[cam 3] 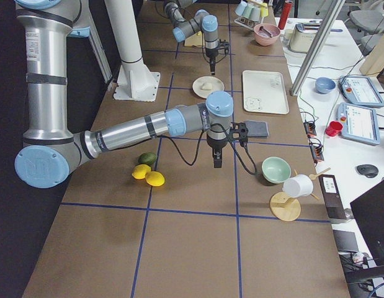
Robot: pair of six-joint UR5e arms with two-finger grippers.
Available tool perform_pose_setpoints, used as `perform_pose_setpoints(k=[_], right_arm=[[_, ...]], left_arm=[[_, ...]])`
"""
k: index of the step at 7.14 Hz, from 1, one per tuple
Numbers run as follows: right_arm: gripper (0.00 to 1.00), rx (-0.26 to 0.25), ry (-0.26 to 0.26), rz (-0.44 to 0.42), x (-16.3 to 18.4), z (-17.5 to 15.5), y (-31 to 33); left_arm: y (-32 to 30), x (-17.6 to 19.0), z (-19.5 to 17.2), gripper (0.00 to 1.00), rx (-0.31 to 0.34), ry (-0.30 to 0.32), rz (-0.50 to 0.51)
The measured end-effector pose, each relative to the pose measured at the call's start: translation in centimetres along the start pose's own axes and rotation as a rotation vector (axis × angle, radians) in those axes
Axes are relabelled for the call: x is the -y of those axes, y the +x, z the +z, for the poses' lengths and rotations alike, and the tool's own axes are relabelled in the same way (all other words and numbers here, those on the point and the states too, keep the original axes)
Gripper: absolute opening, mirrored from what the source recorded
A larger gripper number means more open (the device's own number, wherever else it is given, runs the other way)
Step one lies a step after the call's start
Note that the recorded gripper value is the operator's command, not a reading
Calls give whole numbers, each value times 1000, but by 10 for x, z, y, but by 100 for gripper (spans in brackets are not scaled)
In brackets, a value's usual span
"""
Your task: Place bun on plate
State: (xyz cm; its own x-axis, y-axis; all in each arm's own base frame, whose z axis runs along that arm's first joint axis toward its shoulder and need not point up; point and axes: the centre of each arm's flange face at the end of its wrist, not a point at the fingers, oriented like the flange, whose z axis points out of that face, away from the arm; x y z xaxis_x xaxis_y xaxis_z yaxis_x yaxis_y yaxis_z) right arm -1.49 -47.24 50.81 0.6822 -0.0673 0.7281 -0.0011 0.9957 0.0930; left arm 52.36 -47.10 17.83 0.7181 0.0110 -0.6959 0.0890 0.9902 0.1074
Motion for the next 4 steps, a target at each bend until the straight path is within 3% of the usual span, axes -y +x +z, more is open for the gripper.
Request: perform_pose_setpoints(k=[2,4], right_arm=[[100,-14,-4,-57,0,2,45],[100,-26,-12,-98,-11,4,96]], left_arm=[[-118,35,-44,100,12,-50,75],[-245,72,-66,100,24,-84,160]])
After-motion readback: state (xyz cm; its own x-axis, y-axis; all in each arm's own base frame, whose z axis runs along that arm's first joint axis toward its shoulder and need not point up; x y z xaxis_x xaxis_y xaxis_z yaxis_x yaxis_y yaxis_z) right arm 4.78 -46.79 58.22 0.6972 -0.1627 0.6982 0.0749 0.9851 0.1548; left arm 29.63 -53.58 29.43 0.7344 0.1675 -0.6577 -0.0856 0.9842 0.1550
